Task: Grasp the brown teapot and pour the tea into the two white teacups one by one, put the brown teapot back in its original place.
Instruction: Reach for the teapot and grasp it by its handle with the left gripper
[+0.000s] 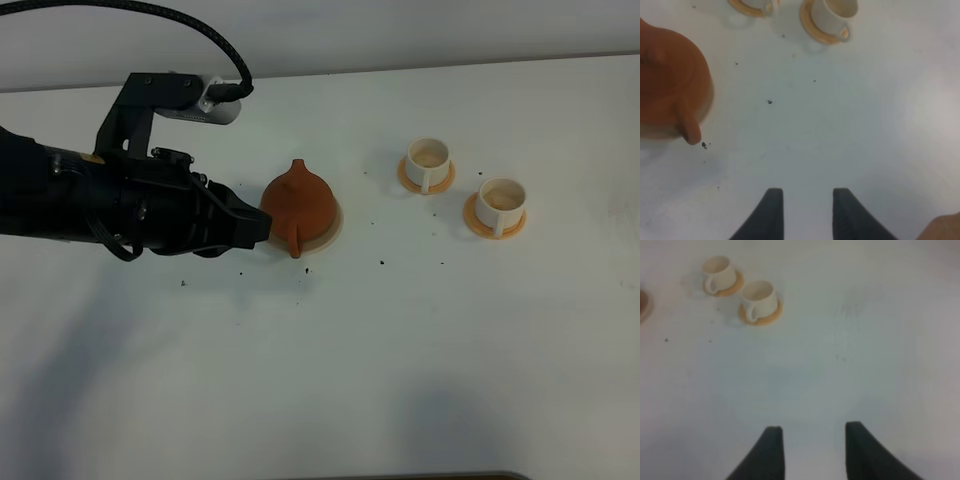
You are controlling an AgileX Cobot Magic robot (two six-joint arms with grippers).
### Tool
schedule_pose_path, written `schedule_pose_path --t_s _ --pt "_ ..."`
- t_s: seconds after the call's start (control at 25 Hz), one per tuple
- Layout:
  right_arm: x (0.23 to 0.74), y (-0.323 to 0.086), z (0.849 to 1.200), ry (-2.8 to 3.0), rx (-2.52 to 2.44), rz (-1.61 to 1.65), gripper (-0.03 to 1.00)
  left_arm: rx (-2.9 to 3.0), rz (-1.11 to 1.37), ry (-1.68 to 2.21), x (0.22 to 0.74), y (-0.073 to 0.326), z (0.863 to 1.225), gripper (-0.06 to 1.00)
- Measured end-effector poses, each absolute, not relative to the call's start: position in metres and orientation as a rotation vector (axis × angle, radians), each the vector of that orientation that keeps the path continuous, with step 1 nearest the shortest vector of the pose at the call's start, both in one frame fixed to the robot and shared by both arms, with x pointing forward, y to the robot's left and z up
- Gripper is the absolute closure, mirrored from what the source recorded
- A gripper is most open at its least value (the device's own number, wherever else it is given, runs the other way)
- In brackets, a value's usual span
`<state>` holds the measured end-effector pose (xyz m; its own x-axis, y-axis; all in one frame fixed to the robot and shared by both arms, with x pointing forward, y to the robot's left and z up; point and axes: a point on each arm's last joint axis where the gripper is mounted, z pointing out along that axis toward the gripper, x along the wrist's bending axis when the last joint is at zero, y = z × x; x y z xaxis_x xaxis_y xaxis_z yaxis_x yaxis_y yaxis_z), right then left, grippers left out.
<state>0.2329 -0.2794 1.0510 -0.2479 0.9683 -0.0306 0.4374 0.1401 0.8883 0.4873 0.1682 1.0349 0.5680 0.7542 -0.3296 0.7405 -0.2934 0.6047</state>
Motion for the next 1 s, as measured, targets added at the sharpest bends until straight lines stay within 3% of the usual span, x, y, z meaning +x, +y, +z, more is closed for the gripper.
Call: schedule_pose_path --t_s 0.56,1.0 --pt "0.233 -0.279 1.051 1.778 1.354 1.054 0.68 2.157 -0.049 1.495 0.513 0.160 1.051 0.70" --pt "0.233 -0.279 1.051 1.778 1.354 1.054 0.68 2.513 -0.146 1.740 0.589 0.109 1.011 0.70"
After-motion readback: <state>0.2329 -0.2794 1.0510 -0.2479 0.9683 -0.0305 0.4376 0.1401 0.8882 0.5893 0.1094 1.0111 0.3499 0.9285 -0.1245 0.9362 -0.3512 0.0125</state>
